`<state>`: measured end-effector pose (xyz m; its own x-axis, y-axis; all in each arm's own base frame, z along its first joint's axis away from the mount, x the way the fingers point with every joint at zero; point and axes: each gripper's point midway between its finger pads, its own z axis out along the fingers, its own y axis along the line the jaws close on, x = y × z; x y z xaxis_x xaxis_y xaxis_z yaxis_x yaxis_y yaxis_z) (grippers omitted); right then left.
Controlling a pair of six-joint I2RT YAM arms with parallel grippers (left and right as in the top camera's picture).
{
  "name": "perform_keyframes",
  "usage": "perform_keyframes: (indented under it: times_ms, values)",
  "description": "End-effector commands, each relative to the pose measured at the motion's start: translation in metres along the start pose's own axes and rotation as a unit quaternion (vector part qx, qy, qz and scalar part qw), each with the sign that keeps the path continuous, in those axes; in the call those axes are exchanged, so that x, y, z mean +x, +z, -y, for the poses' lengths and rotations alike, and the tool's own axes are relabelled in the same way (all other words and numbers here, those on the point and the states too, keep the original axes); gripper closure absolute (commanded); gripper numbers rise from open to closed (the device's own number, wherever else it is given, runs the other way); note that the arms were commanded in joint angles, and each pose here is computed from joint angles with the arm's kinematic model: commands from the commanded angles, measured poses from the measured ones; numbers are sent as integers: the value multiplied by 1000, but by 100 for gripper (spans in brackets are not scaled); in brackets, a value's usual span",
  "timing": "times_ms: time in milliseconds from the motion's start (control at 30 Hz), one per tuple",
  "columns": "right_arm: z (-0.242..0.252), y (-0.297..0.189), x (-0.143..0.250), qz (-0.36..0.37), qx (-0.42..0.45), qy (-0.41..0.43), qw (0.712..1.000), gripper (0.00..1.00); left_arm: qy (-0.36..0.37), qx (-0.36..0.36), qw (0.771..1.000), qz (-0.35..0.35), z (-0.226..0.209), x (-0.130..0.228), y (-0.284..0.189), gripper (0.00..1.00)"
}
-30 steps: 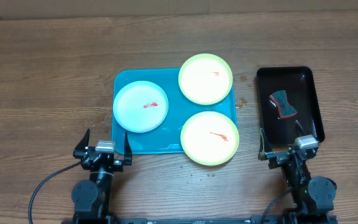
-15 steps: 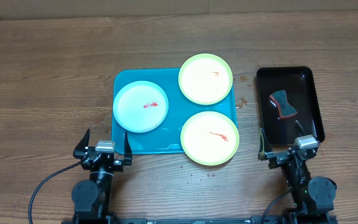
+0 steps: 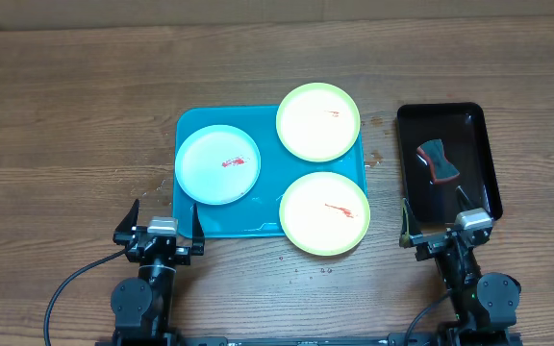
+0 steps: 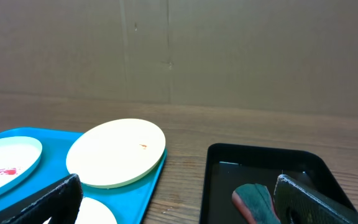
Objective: Clean dirty plates on tray and stack at the side
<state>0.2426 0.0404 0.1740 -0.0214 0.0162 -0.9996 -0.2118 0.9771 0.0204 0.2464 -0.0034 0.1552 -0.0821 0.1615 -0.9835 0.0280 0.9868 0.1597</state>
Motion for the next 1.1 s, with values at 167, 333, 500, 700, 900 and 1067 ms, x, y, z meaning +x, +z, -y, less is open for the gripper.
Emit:
perform_keyframes:
  times_ms: [167, 333, 500, 700, 900, 1067]
  values:
    - [1, 0, 1, 3, 4, 1, 1000, 0, 9, -7, 1000, 3, -2, 0, 0, 0]
    - [1, 0, 1, 3, 4, 1, 1000, 0, 9, -5, 1000, 3, -2, 0, 0, 0]
    - [1, 0, 1, 3, 4, 1, 1000, 0, 9, -4, 1000, 4, -2, 0, 0, 1]
    - [1, 0, 1, 3, 4, 0, 1000, 0, 4, 47, 999, 25, 16, -10, -1, 0]
    - [2, 0, 1, 4, 5, 0, 1000, 0, -11, 91, 994, 60, 28, -36, -8, 0]
    - [2, -1, -14, 34, 5, -5, 999, 0, -15, 95, 994, 56, 23, -77, -13, 0]
